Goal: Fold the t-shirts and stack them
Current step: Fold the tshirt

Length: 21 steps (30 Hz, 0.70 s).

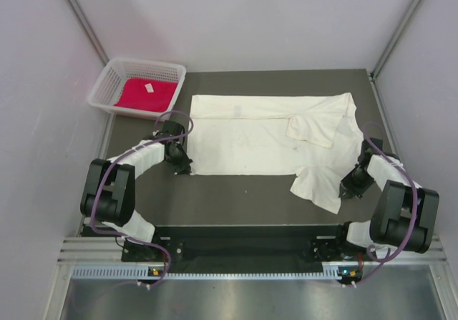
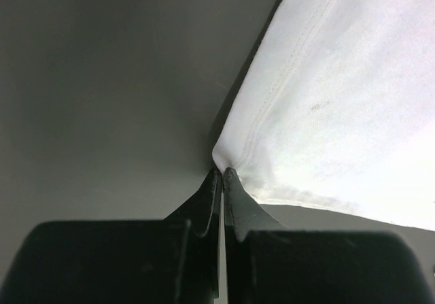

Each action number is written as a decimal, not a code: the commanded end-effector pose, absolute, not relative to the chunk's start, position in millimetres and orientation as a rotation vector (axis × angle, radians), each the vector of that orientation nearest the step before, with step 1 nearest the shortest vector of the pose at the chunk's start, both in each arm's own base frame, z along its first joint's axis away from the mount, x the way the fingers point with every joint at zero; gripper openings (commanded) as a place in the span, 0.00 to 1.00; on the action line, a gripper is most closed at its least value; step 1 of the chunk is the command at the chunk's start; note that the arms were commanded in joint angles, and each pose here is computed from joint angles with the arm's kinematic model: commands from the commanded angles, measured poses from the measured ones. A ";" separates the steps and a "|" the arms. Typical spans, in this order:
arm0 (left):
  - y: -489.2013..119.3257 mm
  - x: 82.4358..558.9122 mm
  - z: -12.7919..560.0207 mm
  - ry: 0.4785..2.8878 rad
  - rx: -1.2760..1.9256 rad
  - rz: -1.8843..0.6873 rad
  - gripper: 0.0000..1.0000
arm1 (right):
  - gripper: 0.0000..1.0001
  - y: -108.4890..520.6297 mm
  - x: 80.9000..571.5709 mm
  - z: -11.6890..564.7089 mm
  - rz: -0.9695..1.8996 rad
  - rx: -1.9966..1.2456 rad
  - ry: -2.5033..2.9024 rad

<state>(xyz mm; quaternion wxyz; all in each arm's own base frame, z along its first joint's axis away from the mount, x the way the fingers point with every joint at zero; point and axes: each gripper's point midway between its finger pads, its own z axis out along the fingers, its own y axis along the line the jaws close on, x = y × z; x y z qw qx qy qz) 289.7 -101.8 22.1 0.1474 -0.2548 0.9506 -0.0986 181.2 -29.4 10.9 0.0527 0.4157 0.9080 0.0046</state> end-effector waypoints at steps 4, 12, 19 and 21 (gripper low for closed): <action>-103.0 301.8 42.0 2.671 -0.682 -0.313 0.00 | 0.00 -34.5 192.8 1.5 -0.014 1.254 2.658; -99.1 294.3 44.0 2.680 -0.674 -0.294 0.00 | 0.00 -29.7 180.8 24.0 0.005 1.244 2.637; -93.1 279.6 46.4 2.675 -0.694 -0.276 0.00 | 0.00 -22.7 165.4 55.3 0.043 1.232 2.579; -92.4 275.2 47.9 2.676 -0.694 -0.278 0.00 | 0.00 -20.0 160.8 60.5 0.057 1.230 2.568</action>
